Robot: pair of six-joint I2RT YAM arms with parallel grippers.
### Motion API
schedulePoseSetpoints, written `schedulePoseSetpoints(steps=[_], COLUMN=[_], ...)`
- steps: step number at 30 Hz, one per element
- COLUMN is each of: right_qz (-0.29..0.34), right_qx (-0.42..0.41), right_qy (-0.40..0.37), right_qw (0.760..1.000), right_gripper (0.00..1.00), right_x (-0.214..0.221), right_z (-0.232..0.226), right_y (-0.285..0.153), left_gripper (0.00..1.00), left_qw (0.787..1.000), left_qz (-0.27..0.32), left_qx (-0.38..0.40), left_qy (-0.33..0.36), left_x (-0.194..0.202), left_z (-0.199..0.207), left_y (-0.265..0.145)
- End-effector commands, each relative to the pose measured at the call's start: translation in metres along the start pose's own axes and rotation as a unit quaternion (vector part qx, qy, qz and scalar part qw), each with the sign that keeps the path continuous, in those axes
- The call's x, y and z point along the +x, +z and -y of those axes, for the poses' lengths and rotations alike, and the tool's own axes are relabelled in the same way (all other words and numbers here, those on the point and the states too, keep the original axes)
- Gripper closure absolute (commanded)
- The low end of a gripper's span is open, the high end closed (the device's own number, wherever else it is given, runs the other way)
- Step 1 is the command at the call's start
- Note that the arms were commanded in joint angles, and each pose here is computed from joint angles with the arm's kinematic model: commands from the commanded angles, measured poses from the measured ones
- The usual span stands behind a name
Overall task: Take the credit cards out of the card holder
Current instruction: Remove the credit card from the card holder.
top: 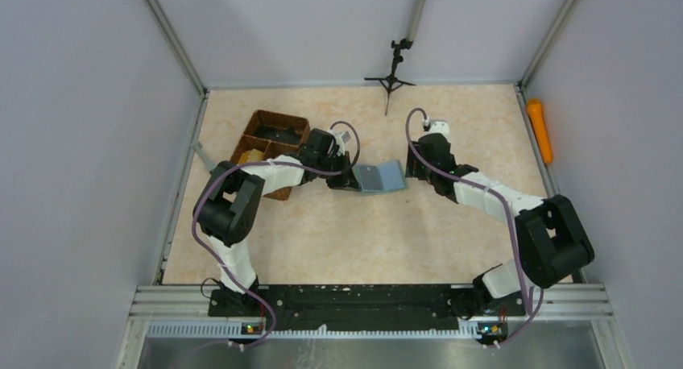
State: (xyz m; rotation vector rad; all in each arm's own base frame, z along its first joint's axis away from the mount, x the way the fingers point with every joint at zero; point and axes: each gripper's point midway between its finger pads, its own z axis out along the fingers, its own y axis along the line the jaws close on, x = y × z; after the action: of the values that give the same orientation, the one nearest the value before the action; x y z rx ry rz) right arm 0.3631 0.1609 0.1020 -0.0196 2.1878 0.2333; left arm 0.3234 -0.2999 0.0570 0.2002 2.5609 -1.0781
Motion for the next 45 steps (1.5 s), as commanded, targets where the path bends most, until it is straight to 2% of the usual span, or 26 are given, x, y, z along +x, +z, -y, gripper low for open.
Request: schedulePoseSetpoints(steps=[1,4,9,14,19,22,25,31,32,37,45], right_qz=[0.029,0.003,-0.072,-0.135,-0.156,-0.171,-0.181,-0.195,-0.198,-0.193,-0.162], right_qx=[-0.200,-0.253,-0.272,-0.283,-0.266,-0.243,-0.221,-0.160,-0.152,-0.117,-0.057], right_qy=[-0.019,-0.027,-0.019,-0.022,-0.051,-0.066,-0.082,-0.128,-0.129,-0.130,-0.118], right_qw=[0.979,0.967,0.959,0.949,0.950,0.953,0.955,0.959,0.960,0.966,0.978], right_gripper=[0.36,0.37,0.39,0.31,0.29,0.36,0.47,0.50,0.53,0.80,1.00], right_x=[-0.016,-0.007,0.023,0.049,0.061,0.069,0.074,0.084,0.085,0.081,0.065], right_z=[-0.073,-0.095,-0.107,-0.115,-0.118,-0.114,-0.111,-0.099,-0.096,-0.085,-0.066], right_y=[-0.011,-0.009,0.013,0.025,0.031,0.036,0.041,0.049,0.051,0.054,0.053], left_gripper=[1.00,1.00,1.00,1.00,1.00,1.00,1.00,1.00,1.00,1.00,1.00], left_qw=[0.999,0.999,0.999,0.999,0.999,0.999,0.999,0.999,0.999,0.999,0.999], left_qz=[0.019,0.019,0.019,0.020,0.020,0.020,0.020,0.020,0.020,0.021,0.020], left_qx=[0.020,0.020,0.020,0.020,0.021,0.020,0.020,0.019,0.020,0.019,0.017], left_qy=[0.019,0.019,0.019,0.019,0.019,0.019,0.020,0.019,0.019,0.019,0.019], left_x=[-0.014,-0.014,-0.014,-0.014,-0.014,-0.014,-0.015,-0.014,-0.014,-0.014,-0.014], left_z=[0.013,0.013,0.013,0.013,0.014,0.013,0.014,0.013,0.013,0.013,0.012], left_y=[-0.003,-0.003,-0.003,-0.004,-0.004,-0.004,-0.004,-0.004,-0.004,-0.004,-0.004])
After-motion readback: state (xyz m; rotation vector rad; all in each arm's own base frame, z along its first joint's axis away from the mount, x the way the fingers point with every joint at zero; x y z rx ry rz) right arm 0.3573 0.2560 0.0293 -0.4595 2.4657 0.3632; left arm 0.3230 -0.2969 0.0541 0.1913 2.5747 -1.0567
